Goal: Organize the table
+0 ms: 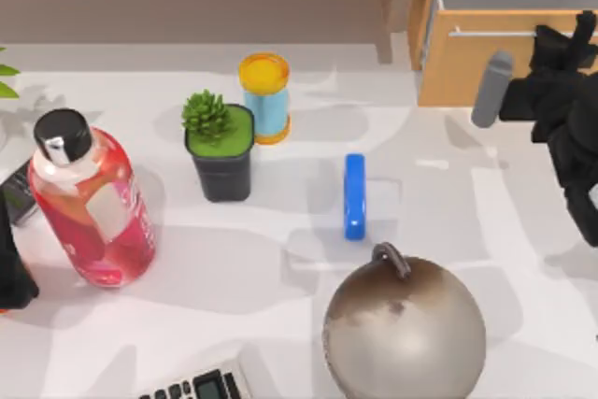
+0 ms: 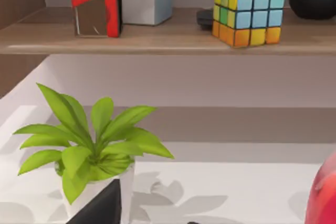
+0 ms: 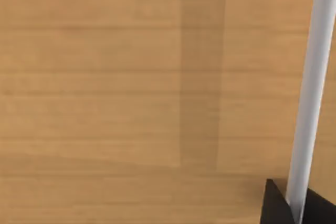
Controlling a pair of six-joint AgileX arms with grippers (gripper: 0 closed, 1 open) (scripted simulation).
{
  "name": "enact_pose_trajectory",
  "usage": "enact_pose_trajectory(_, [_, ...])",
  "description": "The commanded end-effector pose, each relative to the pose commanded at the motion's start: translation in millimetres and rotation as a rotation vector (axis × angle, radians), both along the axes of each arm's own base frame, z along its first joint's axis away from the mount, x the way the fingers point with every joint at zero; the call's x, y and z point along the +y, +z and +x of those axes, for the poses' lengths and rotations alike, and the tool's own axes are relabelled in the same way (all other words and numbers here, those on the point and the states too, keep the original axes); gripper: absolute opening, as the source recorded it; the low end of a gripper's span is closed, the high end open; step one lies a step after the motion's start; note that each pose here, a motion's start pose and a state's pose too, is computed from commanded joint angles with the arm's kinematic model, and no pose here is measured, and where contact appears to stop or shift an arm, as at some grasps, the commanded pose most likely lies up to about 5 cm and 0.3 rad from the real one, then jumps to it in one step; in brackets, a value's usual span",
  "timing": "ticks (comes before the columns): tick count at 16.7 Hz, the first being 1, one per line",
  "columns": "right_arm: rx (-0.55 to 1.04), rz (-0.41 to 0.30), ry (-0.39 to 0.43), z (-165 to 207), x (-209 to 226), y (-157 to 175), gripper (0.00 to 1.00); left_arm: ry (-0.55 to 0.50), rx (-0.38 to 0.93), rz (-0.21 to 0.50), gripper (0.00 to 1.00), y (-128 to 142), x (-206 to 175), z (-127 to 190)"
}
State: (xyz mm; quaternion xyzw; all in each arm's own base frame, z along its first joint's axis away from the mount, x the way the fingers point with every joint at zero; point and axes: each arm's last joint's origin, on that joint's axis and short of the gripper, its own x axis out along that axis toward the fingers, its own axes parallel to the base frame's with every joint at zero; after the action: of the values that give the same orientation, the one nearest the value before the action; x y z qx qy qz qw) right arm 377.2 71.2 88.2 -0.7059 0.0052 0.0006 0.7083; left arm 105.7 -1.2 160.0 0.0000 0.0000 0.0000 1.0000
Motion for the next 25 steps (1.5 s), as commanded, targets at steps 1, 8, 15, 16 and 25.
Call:
enact_pose_trajectory(1, [0.0,0.0,0.0,0,0,0,0.0,0.0,0.0,0.0,1.0,0,0,0])
enact_pose_trajectory(8, [0.012,0.001,0.004,21,2,-4,0.0,0.0,0.0,0.0,1.0,0,0,0])
enact_pose_trajectory(15, [0.001,0.002,0.003,62,1,0,0.0,0.0,0.0,0.0,1.0,0,0,0])
enact_pose_trajectory(16, [0.001,0.002,0.003,62,1,0,0.0,0.0,0.0,0.0,1.0,0,0,0])
enact_pose_trajectory(25, [0.001,0.002,0.003,62,1,0,0.53,0.0,0.0,0.0,1.0,0,0,0])
